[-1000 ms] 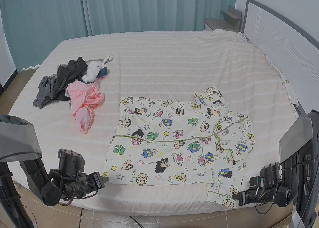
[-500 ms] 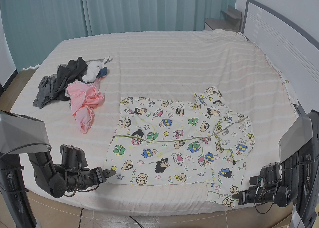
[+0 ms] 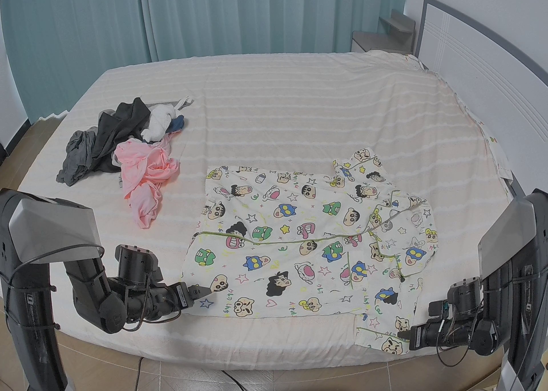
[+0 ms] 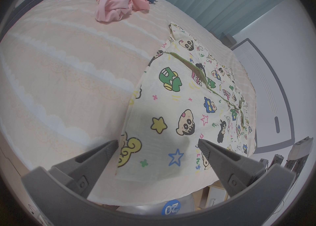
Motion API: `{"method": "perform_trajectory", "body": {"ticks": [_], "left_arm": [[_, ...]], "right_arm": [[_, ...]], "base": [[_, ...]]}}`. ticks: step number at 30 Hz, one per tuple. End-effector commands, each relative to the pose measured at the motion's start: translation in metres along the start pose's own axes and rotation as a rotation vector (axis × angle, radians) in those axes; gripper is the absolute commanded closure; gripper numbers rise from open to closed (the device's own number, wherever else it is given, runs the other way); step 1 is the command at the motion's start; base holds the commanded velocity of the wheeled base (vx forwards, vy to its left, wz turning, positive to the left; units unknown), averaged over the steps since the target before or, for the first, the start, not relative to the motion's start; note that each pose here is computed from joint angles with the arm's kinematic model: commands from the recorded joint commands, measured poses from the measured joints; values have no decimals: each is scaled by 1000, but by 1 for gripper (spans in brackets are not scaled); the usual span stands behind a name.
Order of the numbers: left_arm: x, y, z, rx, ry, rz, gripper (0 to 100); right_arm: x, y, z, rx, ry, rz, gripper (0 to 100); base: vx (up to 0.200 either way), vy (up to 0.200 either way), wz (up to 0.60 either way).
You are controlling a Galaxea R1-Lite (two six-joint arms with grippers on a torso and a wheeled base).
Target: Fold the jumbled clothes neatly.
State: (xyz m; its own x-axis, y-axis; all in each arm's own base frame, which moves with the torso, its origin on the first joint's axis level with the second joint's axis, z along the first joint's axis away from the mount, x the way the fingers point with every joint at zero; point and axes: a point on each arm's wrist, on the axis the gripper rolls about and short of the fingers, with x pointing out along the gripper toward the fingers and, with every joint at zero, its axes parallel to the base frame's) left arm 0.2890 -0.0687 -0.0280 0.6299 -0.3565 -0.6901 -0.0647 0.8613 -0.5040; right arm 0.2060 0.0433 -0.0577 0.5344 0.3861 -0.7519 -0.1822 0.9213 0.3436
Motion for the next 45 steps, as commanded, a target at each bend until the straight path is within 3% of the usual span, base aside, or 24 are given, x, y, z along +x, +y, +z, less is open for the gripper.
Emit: {"method": "perform_trajectory", "body": {"ticks": [1, 12, 13, 30, 45], "left_arm": [[6, -1, -1, 9, 5, -2, 0], [15, -9, -1, 30, 2, -16, 0], [15, -9, -1, 31, 0, -15, 100], [1, -4, -10, 22, 17, 35, 100], [-18, -3, -31, 36, 79, 56, 100]], "right_arm": [[-2, 0, -4, 5, 21, -3, 100], [-2, 0, -4, 5, 21, -5, 100], [-2, 0, -4, 5, 21, -5, 100], [-3, -1, -4, 7, 16, -8, 100], [-15, 3, -8, -20, 109, -19, 100]], "base": [[0, 0, 0], [0, 0, 0], [0, 0, 0], [0, 0, 0], [0, 0, 0]]}}
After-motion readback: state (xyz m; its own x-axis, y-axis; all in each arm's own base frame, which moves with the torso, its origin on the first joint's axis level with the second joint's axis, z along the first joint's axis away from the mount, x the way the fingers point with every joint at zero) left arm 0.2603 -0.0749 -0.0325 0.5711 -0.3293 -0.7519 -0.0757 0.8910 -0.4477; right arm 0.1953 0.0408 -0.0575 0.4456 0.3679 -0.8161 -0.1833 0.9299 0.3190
